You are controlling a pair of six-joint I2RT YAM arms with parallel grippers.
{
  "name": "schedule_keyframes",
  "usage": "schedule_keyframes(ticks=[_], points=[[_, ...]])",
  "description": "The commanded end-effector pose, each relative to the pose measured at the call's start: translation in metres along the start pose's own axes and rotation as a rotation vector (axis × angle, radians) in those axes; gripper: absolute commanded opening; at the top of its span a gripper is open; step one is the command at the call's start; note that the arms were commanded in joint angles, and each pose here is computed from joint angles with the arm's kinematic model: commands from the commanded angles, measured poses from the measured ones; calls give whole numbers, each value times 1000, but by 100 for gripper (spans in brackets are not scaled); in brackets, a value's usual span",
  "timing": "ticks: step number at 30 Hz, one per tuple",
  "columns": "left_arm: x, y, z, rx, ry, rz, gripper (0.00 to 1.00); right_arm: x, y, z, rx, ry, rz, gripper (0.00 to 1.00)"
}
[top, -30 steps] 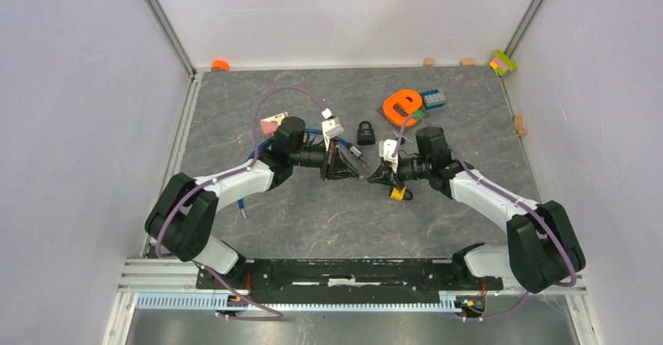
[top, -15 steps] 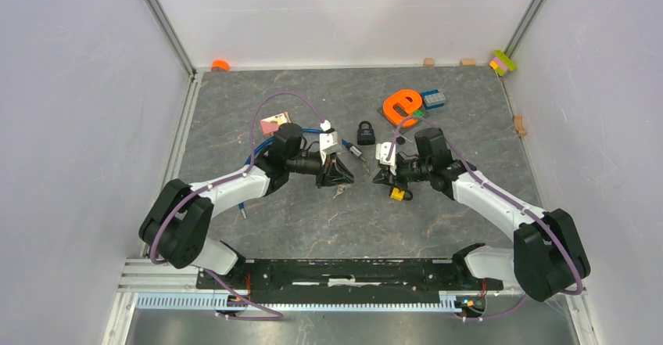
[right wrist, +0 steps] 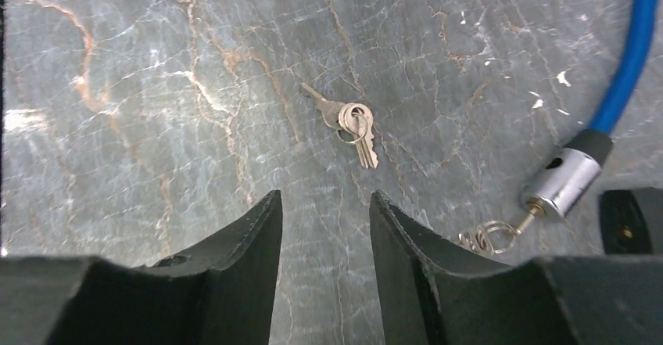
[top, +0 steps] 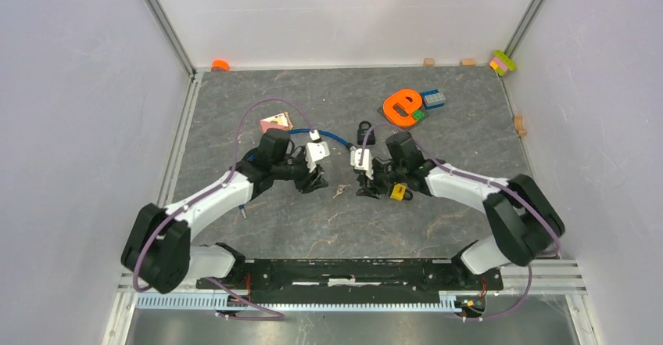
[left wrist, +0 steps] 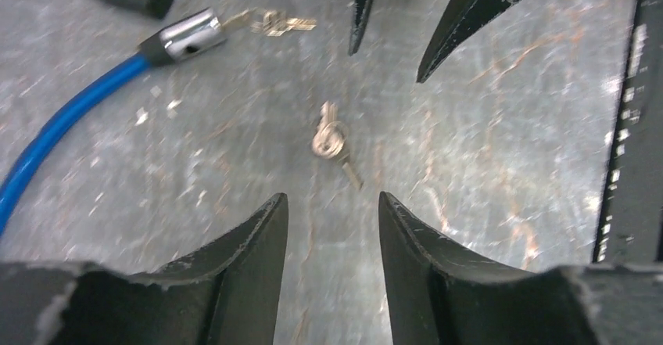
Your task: Unlock with the key
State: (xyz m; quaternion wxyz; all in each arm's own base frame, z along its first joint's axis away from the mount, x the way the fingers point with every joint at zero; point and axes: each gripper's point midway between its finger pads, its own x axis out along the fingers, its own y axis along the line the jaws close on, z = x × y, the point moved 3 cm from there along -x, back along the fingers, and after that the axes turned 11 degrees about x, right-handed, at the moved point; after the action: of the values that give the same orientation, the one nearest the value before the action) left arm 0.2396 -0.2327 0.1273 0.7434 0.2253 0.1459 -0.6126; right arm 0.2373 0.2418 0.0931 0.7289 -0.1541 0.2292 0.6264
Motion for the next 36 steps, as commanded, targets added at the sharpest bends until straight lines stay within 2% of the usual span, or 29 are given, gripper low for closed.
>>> schedule_keyframes(ticks=[1, 12, 15, 24, 36], points=[[-31, 5, -24, 60, 125, 112, 56, 25, -19, 22, -19, -16, -40, 49], [-49, -7, -40, 43, 194, 155, 63, 72, -34, 21, 49, 58, 12, 44], [-51, -8, -42, 47, 201, 156, 64, 76, -29, 10, 76, 104, 42, 40], [-47, -7, -41, 48, 193, 146, 65, 74, -16, 0, 84, 124, 98, 40], [-41, -4, -37, 43, 177, 123, 66, 76, -21, -9, 89, 161, 80, 23]])
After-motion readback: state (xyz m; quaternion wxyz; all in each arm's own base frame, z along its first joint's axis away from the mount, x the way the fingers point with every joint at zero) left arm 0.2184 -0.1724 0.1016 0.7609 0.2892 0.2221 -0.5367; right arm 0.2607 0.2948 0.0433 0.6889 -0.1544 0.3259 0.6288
